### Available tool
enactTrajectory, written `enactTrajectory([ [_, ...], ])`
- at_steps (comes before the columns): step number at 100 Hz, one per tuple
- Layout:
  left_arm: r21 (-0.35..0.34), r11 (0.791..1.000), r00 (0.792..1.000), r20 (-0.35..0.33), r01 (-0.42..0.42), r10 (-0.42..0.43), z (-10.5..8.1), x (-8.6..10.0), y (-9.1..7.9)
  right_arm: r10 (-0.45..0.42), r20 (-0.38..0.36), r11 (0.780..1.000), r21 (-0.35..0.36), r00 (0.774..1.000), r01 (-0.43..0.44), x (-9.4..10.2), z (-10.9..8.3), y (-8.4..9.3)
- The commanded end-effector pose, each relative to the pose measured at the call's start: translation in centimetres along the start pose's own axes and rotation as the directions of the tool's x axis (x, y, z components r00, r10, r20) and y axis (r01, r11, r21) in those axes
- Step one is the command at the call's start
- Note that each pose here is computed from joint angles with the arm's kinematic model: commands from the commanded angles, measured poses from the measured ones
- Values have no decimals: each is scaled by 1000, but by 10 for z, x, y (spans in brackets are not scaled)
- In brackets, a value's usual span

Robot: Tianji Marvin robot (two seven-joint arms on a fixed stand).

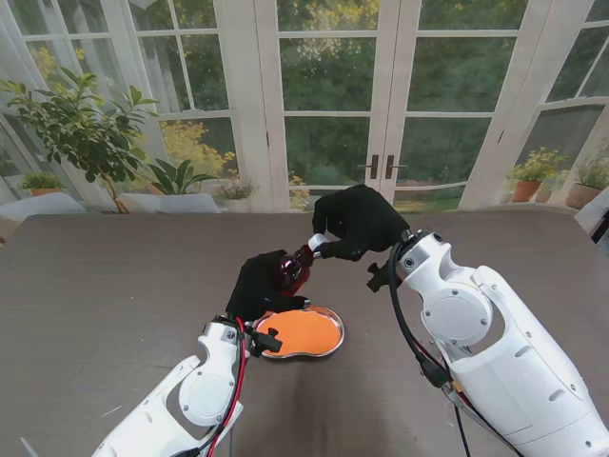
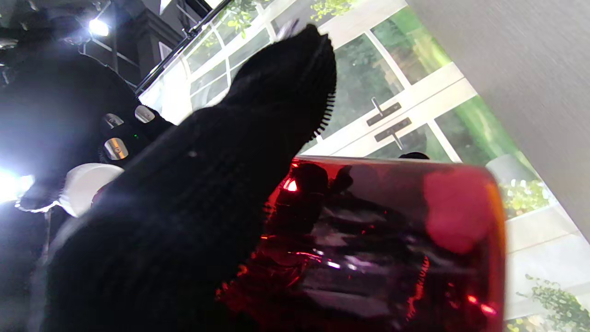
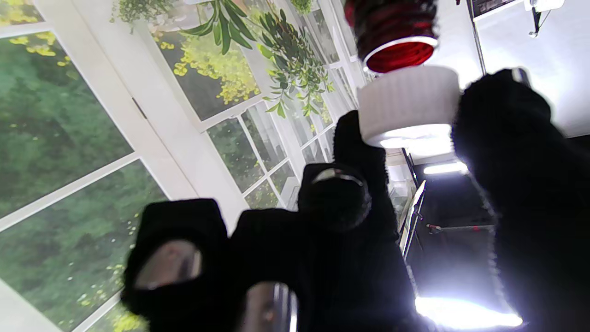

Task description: Collect the cotton balls from the tray into a sample bottle

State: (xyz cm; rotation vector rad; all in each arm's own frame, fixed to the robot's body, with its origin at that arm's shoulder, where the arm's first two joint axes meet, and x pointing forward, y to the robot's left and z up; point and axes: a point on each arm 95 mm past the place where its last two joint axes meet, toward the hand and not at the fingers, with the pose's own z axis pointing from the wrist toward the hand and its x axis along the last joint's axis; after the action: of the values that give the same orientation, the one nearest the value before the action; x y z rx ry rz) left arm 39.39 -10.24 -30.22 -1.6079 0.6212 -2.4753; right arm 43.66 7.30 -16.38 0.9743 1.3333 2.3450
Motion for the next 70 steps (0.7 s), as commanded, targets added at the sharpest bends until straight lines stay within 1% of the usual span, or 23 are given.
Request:
enactTrajectory([
  [1,-16,1000,1000,-3,6,-6,1,0,1,-2,-25,1000,27,1000,3,8,0,-7],
  [32,-19,1000,1000,-8,5,-5,0,0,1,-28,-53,998,49,998,30,10,2,-15],
  [70,-26,1000,1000,-6,6,-6,-1,-1,2,-59,-42,998,27,997,60,7,4,-14],
])
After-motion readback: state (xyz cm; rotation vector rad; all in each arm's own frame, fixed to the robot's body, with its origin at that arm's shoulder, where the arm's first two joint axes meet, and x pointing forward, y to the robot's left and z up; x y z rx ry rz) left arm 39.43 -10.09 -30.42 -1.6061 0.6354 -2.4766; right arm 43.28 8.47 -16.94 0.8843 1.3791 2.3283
